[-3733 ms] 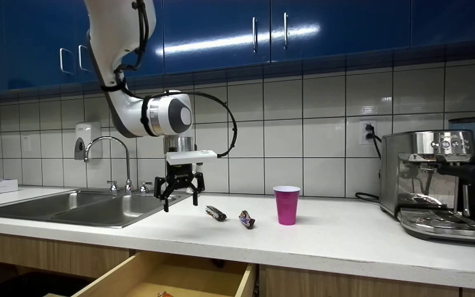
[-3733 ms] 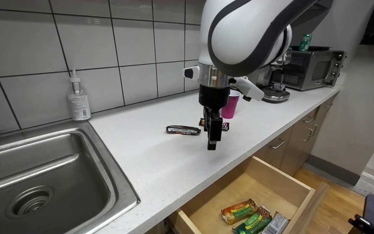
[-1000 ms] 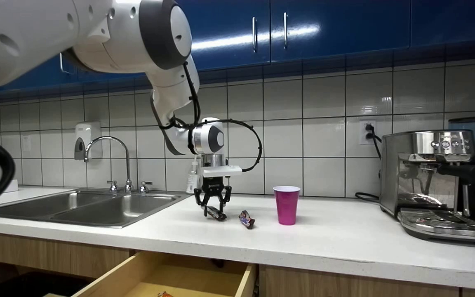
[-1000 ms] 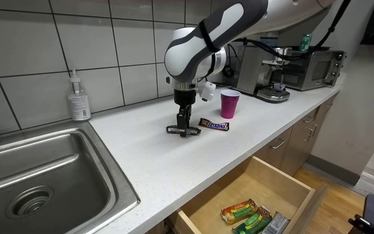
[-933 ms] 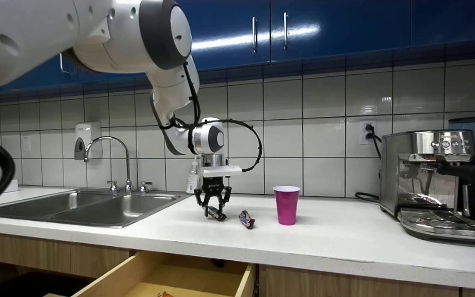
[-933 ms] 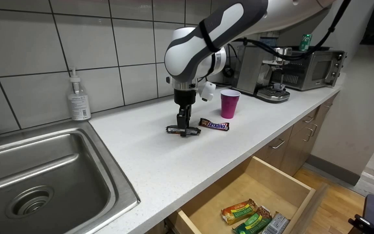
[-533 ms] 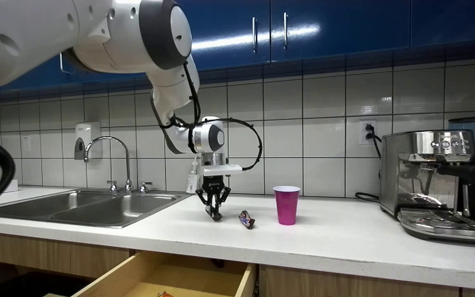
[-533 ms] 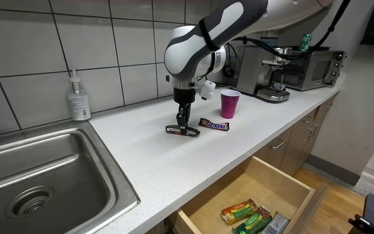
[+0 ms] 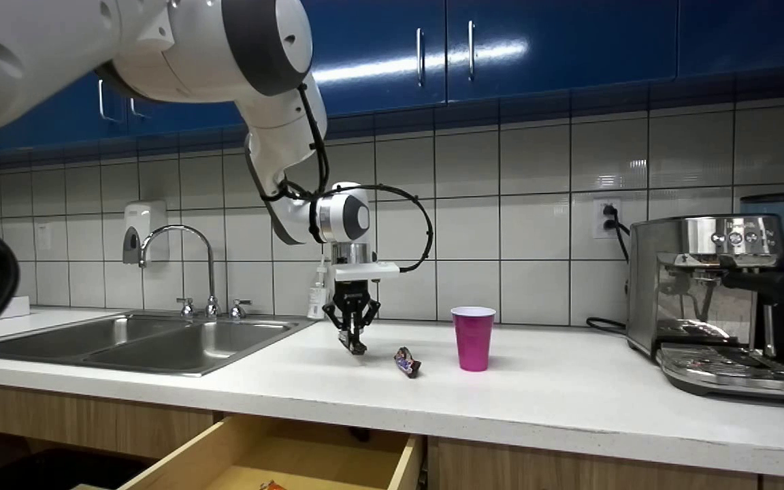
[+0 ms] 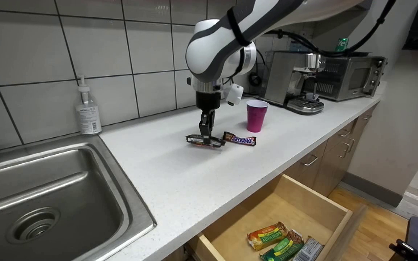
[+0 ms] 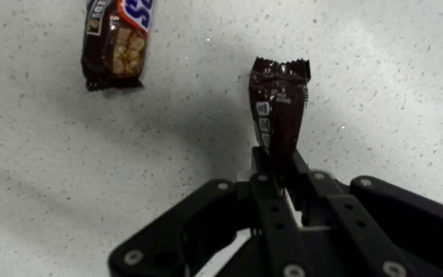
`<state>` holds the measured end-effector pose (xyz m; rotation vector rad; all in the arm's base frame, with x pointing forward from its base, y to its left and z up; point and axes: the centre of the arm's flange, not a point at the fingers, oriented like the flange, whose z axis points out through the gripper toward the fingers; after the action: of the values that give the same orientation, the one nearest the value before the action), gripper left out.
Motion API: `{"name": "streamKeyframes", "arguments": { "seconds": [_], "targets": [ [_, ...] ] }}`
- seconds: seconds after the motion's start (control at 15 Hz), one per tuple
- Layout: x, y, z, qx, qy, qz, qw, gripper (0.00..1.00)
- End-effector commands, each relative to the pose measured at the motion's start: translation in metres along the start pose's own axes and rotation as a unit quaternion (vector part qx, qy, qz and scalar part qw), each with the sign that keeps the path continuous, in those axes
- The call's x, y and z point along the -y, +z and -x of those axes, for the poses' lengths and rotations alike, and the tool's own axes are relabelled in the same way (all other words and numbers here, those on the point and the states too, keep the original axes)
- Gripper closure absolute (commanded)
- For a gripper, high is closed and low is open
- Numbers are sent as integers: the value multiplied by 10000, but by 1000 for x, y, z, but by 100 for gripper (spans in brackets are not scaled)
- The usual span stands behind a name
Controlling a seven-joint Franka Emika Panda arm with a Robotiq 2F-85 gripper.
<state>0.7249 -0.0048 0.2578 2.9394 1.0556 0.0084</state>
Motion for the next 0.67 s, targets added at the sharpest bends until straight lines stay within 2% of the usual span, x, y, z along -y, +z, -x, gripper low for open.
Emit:
{"name": "streamKeyframes", "arguments": {
  "seconds": [0.0, 0.6],
  "targets": [
    [29, -19, 39, 61, -214, -92, 9997, 96],
    [84, -32, 102, 404, -755, -286, 9959, 97]
  ]
}}
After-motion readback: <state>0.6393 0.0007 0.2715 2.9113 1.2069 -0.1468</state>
